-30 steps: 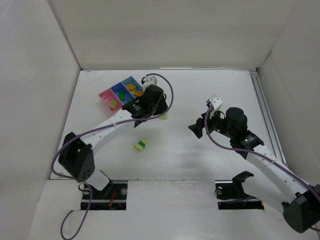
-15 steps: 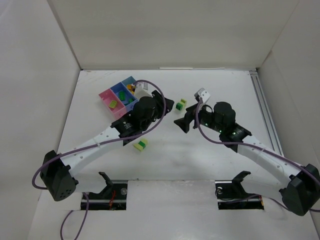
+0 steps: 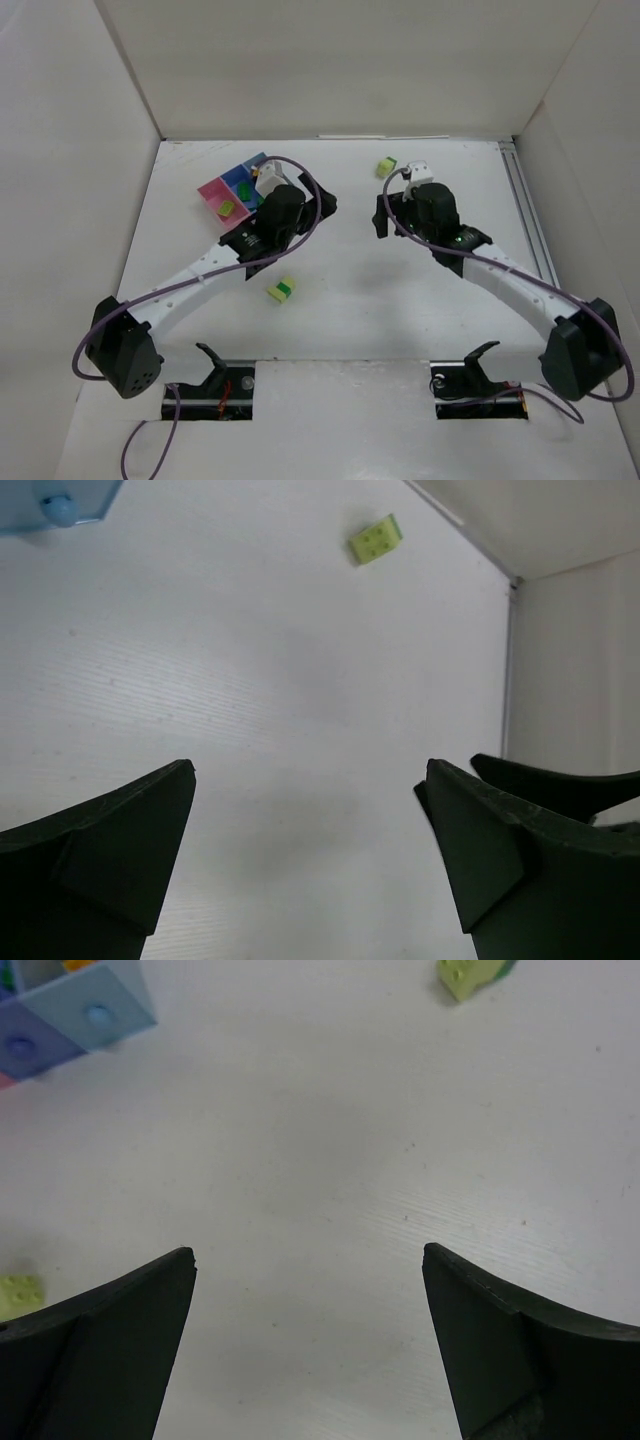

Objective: Sort the legos into containers by color

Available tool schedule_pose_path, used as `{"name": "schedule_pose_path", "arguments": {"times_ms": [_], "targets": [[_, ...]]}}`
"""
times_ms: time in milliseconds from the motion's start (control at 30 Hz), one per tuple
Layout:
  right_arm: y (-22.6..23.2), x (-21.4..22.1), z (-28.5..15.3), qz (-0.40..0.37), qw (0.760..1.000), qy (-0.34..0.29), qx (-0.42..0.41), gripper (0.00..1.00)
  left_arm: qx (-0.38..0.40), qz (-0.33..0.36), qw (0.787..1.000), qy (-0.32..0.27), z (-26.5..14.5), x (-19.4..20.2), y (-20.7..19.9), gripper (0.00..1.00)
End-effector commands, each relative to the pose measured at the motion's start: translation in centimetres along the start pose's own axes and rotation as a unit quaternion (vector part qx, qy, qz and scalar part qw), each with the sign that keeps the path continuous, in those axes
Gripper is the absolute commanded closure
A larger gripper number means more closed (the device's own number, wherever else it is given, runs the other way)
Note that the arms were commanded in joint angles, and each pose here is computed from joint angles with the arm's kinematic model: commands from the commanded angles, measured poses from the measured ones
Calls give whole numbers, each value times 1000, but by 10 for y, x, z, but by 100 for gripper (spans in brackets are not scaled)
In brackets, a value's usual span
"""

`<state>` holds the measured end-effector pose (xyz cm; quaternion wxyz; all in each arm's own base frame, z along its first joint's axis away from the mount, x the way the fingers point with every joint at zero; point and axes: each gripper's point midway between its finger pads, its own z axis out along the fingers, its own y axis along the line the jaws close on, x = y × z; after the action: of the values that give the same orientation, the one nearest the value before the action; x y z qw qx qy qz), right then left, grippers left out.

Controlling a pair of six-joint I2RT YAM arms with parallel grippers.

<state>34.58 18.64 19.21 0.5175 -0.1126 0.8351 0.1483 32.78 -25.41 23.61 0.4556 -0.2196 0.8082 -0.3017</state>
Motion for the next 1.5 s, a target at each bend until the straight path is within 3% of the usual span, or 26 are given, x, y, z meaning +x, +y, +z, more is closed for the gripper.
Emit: {"name": "schedule_pose_path", "arguments": {"times_ms": [0, 67, 100, 167, 200, 233, 267, 300, 333, 367, 433, 500, 533, 567, 767, 1067, 1467], "targets": [[-26, -16, 21, 22, 996, 19, 84, 0, -36, 29, 999, 14, 3, -4, 15, 0], [-39, -43, 35, 46, 992, 7, 114, 1, -47, 36, 998, 20, 9, -3, 20, 0], [-46, -28, 53, 49, 990, 43, 127, 1, -47, 34, 998, 20, 10, -5, 21, 0], [-59, -39, 70, 55, 983, 45, 167, 1, -55, 43, 997, 33, 16, 1, 28, 0], [-66, -69, 77, 61, 981, 21, 183, 1, -52, 43, 997, 38, 16, 3, 27, 0], [-77, -46, 96, 68, 973, 64, 209, 1, -60, 42, 997, 37, 20, 2, 32, 0], [-87, -48, 105, 77, 967, 67, 233, 3, -58, 50, 996, 52, 22, 8, 33, 0], [-97, -81, 112, 101, 964, 41, 242, 3, -61, 47, 996, 49, 23, 5, 36, 0], [-104, -48, 134, 125, 954, 95, 254, 3, -64, 50, 995, 57, 27, 7, 41, 0], [-105, -47, 145, 146, 952, 106, 247, 3, -68, 47, 994, 67, 31, 9, 45, 0], [-110, -71, 165, 182, 950, 85, 241, 3, -62, 51, 994, 73, 36, 7, 45, 0], [-125, -51, 200, 222, 937, 102, 252, 3, -62, 48, 993, 88, 40, 7, 51, 0], [-126, -72, 199, 230, 940, 81, 239, 3, -59, 45, 993, 91, 44, 7, 52, 0], [-131, -52, 212, 250, 931, 104, 245, 4, -55, 52, 992, 96, 43, 9, 51, 0], [-139, -63, 241, 317, 926, 81, 191, 8, -39, 54, 990, 123, 52, 15, 56, 0], [-136, -43, 280, 379, 910, 83, 147, 9, -24, 66, 984, 165, 60, 31, 62, 1], [-141, -22, 290, 394, 897, 85, 179, 16, -27, 55, 982, 176, 61, 30, 80, 3]]}}
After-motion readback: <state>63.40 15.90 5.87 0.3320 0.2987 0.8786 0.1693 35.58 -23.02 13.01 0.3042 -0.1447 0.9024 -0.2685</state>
